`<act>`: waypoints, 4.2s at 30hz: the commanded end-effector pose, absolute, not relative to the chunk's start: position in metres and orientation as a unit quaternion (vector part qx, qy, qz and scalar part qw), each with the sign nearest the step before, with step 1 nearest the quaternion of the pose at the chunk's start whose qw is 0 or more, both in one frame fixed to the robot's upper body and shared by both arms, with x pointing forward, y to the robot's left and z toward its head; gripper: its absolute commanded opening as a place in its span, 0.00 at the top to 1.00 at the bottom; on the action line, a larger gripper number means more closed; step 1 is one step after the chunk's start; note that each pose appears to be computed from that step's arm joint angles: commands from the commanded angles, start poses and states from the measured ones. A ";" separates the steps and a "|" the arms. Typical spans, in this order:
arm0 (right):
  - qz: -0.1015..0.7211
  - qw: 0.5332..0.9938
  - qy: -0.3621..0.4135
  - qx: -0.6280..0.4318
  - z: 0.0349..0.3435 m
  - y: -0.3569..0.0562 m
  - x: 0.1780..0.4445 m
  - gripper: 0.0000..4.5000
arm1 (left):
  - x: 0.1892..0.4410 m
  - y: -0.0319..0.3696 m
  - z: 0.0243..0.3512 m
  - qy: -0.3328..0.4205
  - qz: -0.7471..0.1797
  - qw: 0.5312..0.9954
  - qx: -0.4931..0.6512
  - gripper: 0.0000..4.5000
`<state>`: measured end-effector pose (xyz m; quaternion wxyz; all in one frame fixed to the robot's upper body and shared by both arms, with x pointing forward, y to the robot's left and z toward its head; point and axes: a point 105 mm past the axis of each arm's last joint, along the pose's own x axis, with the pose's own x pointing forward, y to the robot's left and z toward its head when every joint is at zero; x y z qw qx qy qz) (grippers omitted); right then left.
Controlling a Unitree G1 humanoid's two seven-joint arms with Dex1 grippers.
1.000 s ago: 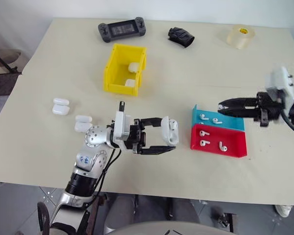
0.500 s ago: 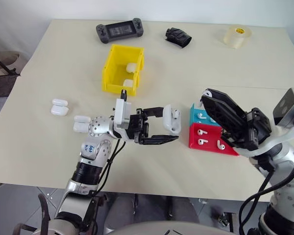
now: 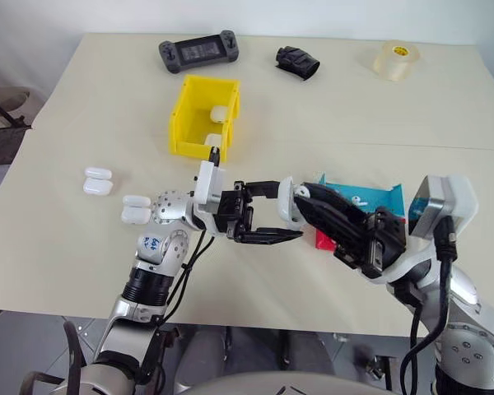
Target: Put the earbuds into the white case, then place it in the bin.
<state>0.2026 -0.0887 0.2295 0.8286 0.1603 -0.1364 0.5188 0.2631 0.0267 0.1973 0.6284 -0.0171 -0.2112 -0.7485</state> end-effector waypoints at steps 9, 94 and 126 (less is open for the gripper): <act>0.525 0.829 -0.126 0.146 0.222 -0.088 0.197 0.88 | 0.262 0.028 0.209 -0.236 -0.743 0.625 -0.029 0.39; 0.352 0.926 -0.101 -0.091 0.177 -0.196 0.208 0.01 | 0.424 0.132 0.217 -0.076 -0.233 0.967 0.072 0.39; 0.387 0.913 -0.096 -0.088 0.180 -0.190 0.222 0.00 | 0.315 0.169 0.202 -0.126 -0.425 0.879 0.179 0.01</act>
